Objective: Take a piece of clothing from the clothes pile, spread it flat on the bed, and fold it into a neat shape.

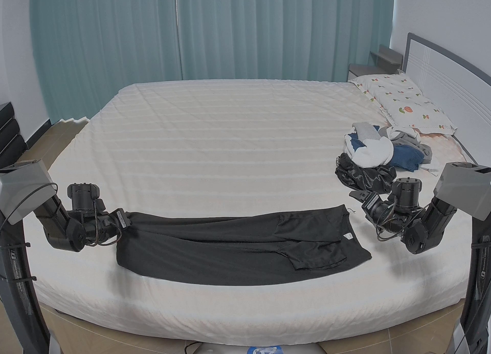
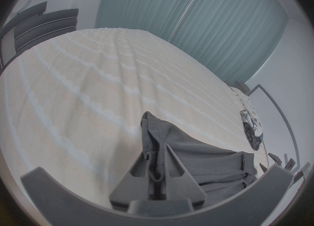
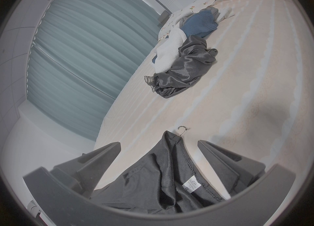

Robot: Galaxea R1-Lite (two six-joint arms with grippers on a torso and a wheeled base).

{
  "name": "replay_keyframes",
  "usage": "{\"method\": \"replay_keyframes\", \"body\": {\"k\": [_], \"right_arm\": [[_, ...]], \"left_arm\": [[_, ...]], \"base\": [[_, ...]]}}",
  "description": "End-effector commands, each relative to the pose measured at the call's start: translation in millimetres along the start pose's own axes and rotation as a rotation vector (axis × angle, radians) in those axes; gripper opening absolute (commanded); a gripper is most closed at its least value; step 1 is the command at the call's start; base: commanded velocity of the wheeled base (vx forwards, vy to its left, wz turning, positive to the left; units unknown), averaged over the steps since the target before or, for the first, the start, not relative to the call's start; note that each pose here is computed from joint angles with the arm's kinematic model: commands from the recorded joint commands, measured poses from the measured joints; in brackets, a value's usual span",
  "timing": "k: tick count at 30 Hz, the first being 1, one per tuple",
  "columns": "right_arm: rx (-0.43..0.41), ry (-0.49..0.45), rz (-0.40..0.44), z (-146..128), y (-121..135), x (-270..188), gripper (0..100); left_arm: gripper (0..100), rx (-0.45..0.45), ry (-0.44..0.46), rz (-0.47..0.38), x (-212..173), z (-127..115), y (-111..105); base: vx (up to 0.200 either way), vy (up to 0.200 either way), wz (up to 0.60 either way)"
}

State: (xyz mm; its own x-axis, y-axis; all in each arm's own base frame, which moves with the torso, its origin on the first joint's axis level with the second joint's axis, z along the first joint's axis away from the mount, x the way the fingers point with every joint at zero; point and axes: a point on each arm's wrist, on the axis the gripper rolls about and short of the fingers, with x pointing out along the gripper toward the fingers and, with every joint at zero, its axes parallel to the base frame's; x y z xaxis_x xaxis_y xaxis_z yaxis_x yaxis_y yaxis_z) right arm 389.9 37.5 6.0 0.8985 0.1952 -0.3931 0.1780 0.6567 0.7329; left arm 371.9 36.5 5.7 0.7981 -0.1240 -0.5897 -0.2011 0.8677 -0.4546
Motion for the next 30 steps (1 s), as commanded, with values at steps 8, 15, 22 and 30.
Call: {"method": "replay_keyframes", "body": {"k": [8, 15, 22, 30], "right_arm": [[0.010, 0.000, 0.006, -0.3, 2.4, -0.7, 100], [0.009, -0.003, 0.011, 1.0, 4.1, -1.7, 100], [0.010, -0.001, 0.011, 0.2, 4.1, -1.4, 100], [0.010, -0.001, 0.011, 0.3, 4.2, -1.8, 100]], "left_arm": [[0, 0.000, 0.003, -0.026, -6.4, 4.4, -2.4], [0, 0.001, 0.008, -0.026, -5.1, 2.8, -2.7], [0, -0.020, -0.018, -0.031, 1.3, 6.8, -4.7], [0, -0.080, -0.035, -0.062, 6.6, 5.0, -33.7]], "base": [[0.000, 0.000, 0.00], [-0.171, 0.000, 0.00], [0.000, 0.000, 0.00], [0.000, -0.025, 0.00]]}}
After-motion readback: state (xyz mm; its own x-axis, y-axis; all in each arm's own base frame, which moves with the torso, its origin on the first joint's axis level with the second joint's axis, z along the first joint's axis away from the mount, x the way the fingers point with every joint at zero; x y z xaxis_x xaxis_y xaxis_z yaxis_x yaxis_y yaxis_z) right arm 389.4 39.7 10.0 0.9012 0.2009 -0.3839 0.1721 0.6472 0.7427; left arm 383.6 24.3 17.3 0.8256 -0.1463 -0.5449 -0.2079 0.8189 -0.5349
